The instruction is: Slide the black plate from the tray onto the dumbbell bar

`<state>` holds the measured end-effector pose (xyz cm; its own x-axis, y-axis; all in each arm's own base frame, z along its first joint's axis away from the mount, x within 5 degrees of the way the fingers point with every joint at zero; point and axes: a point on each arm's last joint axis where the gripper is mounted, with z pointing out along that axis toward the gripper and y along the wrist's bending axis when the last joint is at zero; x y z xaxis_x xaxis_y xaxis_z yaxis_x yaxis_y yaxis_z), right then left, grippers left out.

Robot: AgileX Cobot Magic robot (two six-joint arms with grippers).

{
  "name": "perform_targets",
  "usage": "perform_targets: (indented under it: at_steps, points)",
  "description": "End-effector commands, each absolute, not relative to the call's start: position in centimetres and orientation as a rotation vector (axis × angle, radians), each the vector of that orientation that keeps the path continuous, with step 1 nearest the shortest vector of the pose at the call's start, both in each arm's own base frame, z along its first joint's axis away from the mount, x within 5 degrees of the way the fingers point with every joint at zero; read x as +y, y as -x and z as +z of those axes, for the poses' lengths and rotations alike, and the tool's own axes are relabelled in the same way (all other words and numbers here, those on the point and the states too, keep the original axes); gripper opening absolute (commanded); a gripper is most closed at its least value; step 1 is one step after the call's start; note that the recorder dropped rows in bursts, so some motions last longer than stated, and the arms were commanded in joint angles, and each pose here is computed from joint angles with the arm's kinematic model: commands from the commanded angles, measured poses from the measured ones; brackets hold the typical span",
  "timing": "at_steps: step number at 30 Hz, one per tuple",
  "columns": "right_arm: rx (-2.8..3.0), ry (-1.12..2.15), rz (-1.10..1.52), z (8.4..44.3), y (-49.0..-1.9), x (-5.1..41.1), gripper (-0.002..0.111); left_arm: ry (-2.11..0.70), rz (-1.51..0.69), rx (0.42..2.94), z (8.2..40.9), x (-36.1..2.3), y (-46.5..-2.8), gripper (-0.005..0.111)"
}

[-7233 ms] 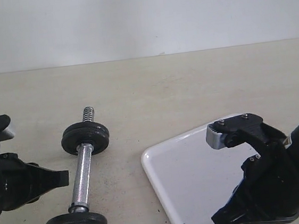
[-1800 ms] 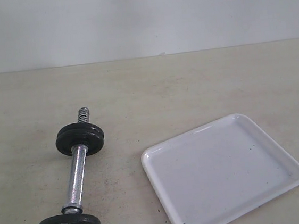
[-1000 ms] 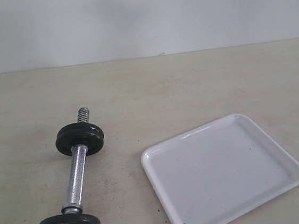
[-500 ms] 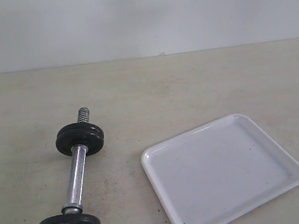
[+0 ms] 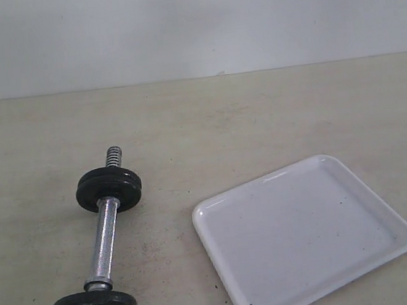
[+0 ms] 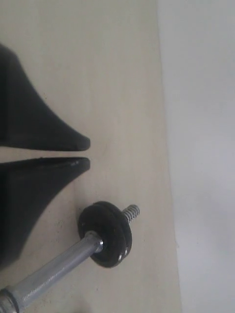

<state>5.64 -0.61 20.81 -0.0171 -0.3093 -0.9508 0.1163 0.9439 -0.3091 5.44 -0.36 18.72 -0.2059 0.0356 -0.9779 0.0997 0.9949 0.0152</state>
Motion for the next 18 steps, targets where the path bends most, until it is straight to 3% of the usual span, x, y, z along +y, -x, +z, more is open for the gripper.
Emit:
perform_targets:
  at_steps: [1, 8, 18]
  points:
    - [1.542, 0.159, -0.356, 20.8, -5.6, -0.6, 0.0, 0.0, 0.009, 1.788, 18.6, 0.2, -5.4, 0.004]
    - [1.726, -0.117, -0.031, 19.1, -5.5, -0.3, 0.0, 0.159, 0.033, 1.781, 18.6, 0.8, -5.4, 0.004]
    - [1.796, -0.175, 0.008, 18.4, -5.4, -0.4, 0.0, 0.168, 0.024, 1.778, 18.6, 0.8, -5.4, 0.004]
